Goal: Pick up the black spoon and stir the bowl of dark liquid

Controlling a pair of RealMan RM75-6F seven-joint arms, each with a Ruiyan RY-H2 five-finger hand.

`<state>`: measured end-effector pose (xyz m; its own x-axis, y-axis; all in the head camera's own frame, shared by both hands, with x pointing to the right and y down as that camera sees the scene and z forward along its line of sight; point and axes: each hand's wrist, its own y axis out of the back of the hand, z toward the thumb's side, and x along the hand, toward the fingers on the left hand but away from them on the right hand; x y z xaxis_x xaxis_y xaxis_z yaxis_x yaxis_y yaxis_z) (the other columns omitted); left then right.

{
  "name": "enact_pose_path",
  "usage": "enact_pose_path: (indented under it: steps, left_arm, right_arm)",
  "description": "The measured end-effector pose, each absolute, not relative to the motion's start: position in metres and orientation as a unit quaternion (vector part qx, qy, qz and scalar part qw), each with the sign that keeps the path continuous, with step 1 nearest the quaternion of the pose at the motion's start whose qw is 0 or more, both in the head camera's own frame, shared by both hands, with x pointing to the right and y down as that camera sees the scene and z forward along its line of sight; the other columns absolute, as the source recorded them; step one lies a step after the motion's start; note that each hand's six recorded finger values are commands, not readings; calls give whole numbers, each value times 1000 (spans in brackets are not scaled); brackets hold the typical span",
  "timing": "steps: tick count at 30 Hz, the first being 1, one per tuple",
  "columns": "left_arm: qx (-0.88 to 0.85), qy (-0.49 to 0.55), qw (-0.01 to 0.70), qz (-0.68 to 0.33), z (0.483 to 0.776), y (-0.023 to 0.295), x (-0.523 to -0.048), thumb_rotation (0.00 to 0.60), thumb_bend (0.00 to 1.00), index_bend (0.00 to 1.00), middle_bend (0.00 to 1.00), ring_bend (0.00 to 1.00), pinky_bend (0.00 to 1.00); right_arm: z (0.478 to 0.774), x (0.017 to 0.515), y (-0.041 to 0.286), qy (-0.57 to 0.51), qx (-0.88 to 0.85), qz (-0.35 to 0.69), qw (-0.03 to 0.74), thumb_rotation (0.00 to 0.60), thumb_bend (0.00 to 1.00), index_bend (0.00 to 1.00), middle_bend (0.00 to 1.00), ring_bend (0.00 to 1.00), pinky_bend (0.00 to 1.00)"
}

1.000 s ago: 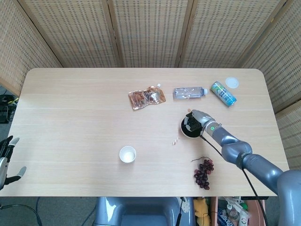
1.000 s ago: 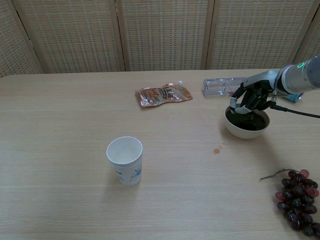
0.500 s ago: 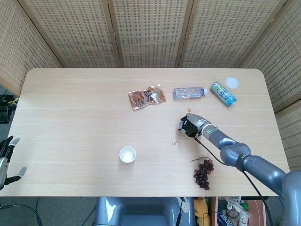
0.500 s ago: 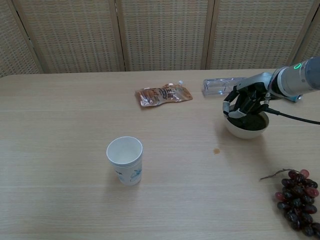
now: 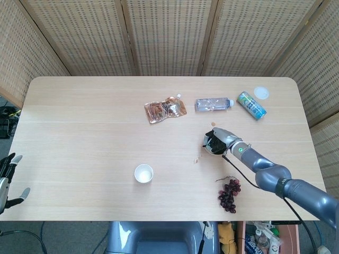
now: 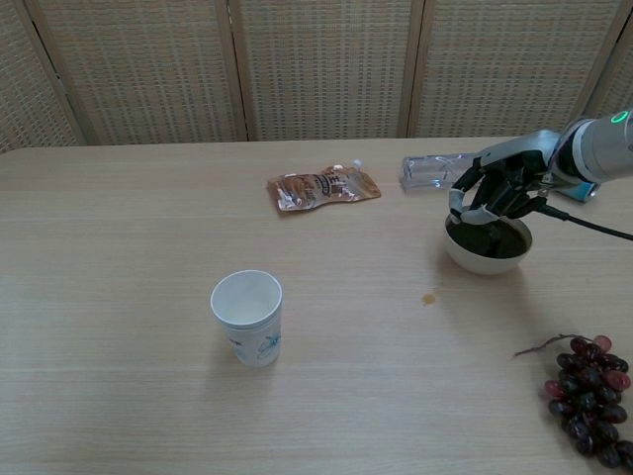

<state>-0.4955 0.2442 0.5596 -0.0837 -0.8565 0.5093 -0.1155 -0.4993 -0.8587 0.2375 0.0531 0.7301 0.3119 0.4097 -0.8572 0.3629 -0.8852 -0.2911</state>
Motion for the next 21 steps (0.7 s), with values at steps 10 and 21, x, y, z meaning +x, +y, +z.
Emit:
enact_pose_path:
  steps: [10, 21]
  left_arm:
    - [-605, 403, 298, -619, 558, 247, -499, 600, 313, 0, 0, 0, 0]
    - [-604, 405, 297, -619, 557, 249, -501, 600, 313, 0, 0, 0, 0]
  right_arm:
    - [740, 238, 61, -233, -806, 543, 21, 600, 301, 611, 949, 978, 1000]
    - [740, 238, 60, -233, -804, 546, 31, 600, 0, 447, 955, 977, 1000]
